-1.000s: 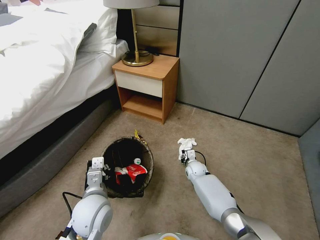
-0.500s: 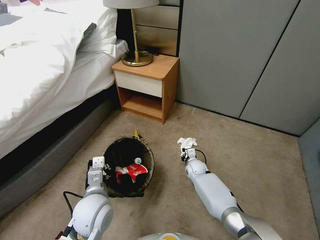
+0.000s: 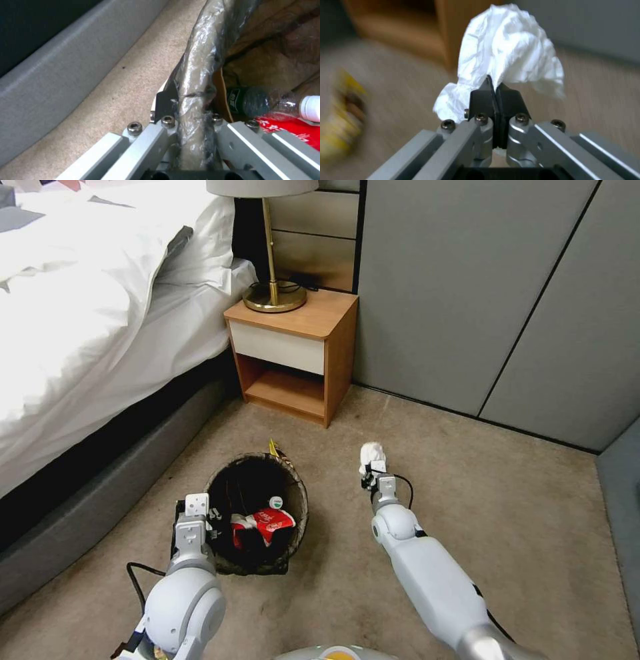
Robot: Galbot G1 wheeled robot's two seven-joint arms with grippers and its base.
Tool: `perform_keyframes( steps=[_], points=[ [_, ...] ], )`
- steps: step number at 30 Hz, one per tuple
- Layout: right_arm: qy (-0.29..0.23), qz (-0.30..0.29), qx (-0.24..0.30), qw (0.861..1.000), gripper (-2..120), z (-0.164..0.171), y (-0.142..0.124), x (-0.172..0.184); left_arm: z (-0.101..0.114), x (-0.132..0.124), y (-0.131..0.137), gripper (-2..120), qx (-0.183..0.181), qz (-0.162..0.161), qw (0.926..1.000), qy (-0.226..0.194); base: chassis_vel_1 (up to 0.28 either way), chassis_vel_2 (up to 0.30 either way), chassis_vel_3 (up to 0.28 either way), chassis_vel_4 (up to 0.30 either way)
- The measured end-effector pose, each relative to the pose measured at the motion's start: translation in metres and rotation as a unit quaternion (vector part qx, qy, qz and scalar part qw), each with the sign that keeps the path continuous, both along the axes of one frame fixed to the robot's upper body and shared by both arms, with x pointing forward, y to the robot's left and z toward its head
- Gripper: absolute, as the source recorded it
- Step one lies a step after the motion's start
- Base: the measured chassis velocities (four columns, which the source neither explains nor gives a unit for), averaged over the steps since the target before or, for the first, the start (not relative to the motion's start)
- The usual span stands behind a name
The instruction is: Pick up the trash bin, then pick up the garbage from the floor and place it into the trash bin.
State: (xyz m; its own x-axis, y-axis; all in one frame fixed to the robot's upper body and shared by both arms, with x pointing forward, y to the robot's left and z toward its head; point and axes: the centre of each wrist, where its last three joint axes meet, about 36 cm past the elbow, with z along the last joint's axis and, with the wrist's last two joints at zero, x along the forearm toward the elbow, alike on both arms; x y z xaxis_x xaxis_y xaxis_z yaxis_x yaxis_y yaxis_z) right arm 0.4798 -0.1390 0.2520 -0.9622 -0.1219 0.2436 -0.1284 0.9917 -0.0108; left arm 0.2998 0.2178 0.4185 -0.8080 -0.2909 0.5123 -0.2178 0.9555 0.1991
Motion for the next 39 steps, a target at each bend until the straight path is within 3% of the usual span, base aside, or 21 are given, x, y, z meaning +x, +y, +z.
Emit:
perform_keyframes(
  steps=[2,3,5,6,9,10,13,19,22,39],
  points=[
    [-0.027,0.014,0.007,1.0,0,0.009,0.001,-0.004,0.0,0.0,0.0,0,-0.001,0.0,1.0,0.001,0.0,0.0,0.0,0.0],
    [-0.09,0.051,0.023,0.994,0,0.033,0.004,-0.014,0.0,0.0,0.0,0,-0.002,-0.002,1.0,0.004,0.0,0.0,0.0,0.0],
    [-0.149,0.1,0.04,0.983,0,0.059,0.01,-0.029,0.0,0.0,0.0,0,-0.002,-0.003,1.0,0.006,0.0,0.0,0.0,0.0],
    [-0.149,0.1,0.04,0.983,0,0.059,0.01,-0.029,0.0,0.0,0.0,0,-0.002,-0.003,1.0,0.006,0.0,0.0,0.0,0.0],
    [-0.22,0.171,0.062,0.958,0,0.098,0.024,-0.06,0.0,0.0,0.0,0,-0.003,-0.004,1.0,0.007,0.0,0.0,0.0,0.0],
    [-0.22,0.171,0.062,0.958,0,0.098,0.024,-0.06,0.0,0.0,0.0,0,-0.003,-0.004,1.0,0.007,0.0,0.0,0.0,0.0],
    [-0.246,0.219,0.08,0.941,0,0.118,0.039,-0.094,0.0,0.0,0.001,0,-0.002,-0.004,1.0,0.008,0.0,0.0,0.0,0.0],
    [-0.25,0.272,0.091,0.925,0,0.12,0.057,-0.133,0.0,0.0,0.0,0,-0.002,-0.004,1.0,0.007,0.0,0.0,0.0,0.0],
    [-0.235,0.307,0.092,0.918,0,0.107,0.072,-0.157,0.0,0.0,-0.002,0,-0.006,-0.005,0.9999,0.007,0.0,0.0,0.0,0.0],
    [-0.168,0.324,0.071,0.928,0,0.037,0.081,-0.181,0.002,0.0,-0.003,0,-0.007,-0.003,1.0,0.004,0.0,0.0,0.0,0.0]
  ],
)
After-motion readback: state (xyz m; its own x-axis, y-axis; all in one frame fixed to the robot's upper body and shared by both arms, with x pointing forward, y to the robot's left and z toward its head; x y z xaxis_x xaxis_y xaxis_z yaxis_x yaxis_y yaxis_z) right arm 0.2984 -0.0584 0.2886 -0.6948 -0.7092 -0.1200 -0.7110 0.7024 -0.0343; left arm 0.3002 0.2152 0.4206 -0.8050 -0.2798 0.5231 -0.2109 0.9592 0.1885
